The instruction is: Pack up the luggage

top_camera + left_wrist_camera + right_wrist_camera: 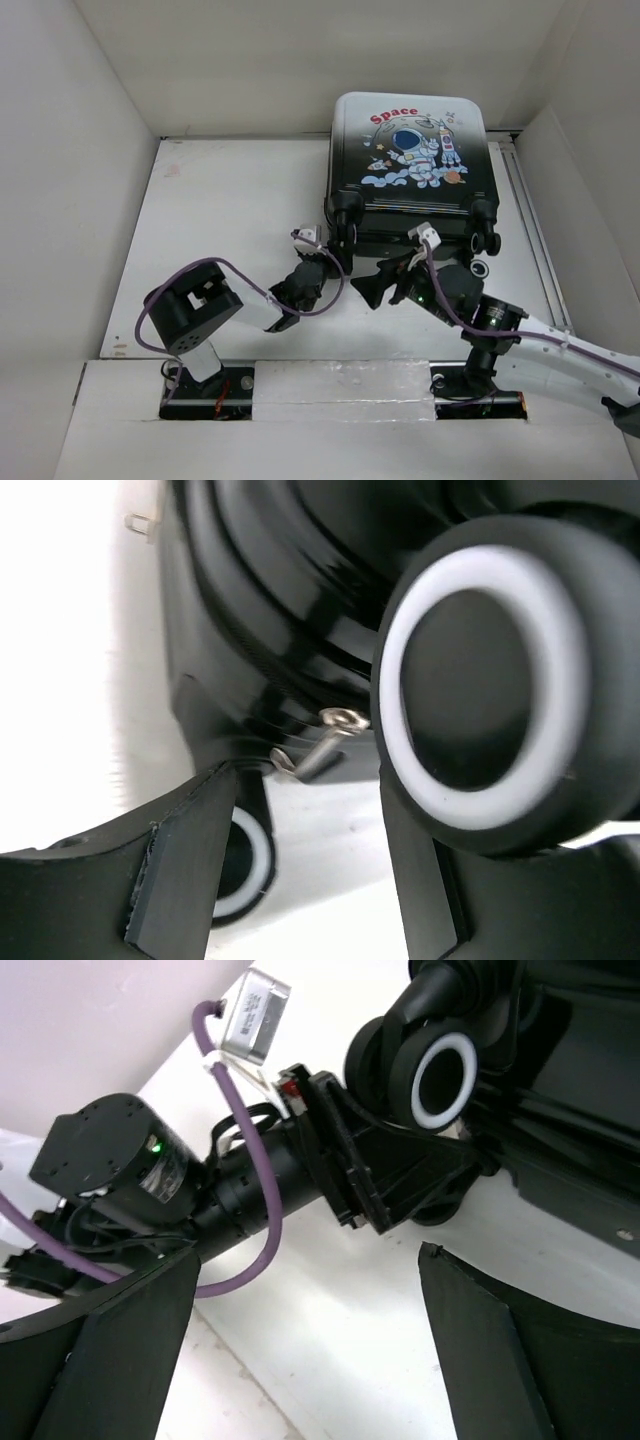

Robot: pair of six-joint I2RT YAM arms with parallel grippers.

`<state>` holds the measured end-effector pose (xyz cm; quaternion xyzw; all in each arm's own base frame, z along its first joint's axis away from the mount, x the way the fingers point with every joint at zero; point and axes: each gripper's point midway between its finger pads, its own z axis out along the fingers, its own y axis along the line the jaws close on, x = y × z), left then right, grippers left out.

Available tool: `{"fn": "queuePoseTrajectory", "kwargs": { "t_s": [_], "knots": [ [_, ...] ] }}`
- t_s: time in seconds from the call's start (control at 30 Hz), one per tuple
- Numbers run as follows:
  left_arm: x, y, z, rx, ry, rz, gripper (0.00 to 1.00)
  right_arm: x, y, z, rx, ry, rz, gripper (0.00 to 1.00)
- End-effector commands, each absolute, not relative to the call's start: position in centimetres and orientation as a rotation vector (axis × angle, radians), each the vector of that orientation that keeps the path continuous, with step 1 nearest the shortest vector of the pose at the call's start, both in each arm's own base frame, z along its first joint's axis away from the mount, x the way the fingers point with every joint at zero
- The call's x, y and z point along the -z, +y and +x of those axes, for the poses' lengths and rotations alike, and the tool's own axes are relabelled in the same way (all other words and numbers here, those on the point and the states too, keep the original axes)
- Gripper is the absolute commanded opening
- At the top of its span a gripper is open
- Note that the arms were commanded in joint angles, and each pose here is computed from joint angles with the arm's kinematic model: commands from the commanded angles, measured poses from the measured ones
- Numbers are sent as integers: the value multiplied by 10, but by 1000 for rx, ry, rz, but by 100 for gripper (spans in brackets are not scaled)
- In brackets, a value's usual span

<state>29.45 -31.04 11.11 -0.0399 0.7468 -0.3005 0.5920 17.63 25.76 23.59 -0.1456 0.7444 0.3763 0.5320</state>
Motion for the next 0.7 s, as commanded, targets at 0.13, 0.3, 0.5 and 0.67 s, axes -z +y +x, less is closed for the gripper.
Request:
{"fn": "queuePoseTrajectory", "kwargs": {
  "t_s": [0.13,0.3,0.5,0.67],
  "knots": [
    [-133,-281,302,689,1596,-221,54,-275,277,214,-816,1751,-221,99],
    [-139,-280,295,719,1579,-184,56,-280,287,247,-773,1765,-102,99],
    [-142,-297,296,734,1546,-74,56,-296,279,249,-827,1722,-78,99],
    [-141,-308,303,740,1507,-53,53,-302,272,239,-883,1671,-81,98]
  ]
}}
